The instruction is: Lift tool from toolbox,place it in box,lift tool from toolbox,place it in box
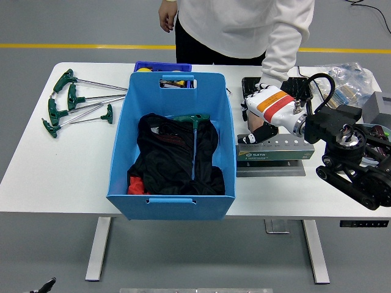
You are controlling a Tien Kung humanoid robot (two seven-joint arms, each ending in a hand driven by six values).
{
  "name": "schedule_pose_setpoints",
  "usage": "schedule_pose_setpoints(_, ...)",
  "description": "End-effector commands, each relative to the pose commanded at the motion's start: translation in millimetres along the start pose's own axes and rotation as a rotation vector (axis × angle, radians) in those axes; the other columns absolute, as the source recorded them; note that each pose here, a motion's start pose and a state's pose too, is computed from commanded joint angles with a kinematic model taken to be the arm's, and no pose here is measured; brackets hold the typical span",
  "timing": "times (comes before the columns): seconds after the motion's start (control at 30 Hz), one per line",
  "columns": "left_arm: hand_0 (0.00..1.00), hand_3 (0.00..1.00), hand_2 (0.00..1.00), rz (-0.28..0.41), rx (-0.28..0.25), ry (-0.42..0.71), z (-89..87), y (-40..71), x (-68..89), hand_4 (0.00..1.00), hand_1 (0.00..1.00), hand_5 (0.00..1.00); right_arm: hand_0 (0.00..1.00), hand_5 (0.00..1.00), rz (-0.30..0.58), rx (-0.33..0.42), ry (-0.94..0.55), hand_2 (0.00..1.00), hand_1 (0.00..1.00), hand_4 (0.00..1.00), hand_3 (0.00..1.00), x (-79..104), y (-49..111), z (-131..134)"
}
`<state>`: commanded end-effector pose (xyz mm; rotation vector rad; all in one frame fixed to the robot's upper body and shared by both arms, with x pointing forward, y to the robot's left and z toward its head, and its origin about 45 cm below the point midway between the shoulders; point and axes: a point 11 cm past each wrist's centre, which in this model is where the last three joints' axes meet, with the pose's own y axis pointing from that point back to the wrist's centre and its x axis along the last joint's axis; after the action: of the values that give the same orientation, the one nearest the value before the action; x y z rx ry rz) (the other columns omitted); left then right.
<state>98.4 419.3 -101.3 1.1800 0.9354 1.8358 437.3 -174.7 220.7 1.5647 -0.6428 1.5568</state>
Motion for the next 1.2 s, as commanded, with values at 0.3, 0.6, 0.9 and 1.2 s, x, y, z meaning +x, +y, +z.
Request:
schedule_pose_setpoints(0.3,0.771,0.704,0.798,0.002,0.001,-0.003,-0.7,0.0,0.5,0.696,0.777,0.573,0.902,0.651,-0.019,-0.008,0.012,0.561,0.558,0.998,0.377,-6.2,2.5,4.1)
schedule_pose_setpoints(0.6,0.772,0.706,0.798,0.003,0.002,-0.006,-1.9,-0.1,1.2,0.696,0.779,0.572,0.868,0.655,-0.042,-0.019,0.034,0.480,0.506,0.998,0.330,-14.6,3.6,8.5)
schedule_pose_setpoints(0.9,0.773,0.708,0.798,0.002,-0.005,-0.003,0.9,-0.1,0.7,0.696,0.778,0.572,0.843,0.655,-0.055,-0.044,0.069,0.451,0.461,0.998,0.317,-17.6,5.7,20.0)
schedule_pose_setpoints(1.2,0.772,0.707,0.798,0.001,-0.006,0.002,1.7,-0.1,0.3,0.696,0.777,0.573,0.791,0.662,-0.070,-0.057,0.078,0.377,0.385,0.998,0.291,-20.5,7.2,23.8)
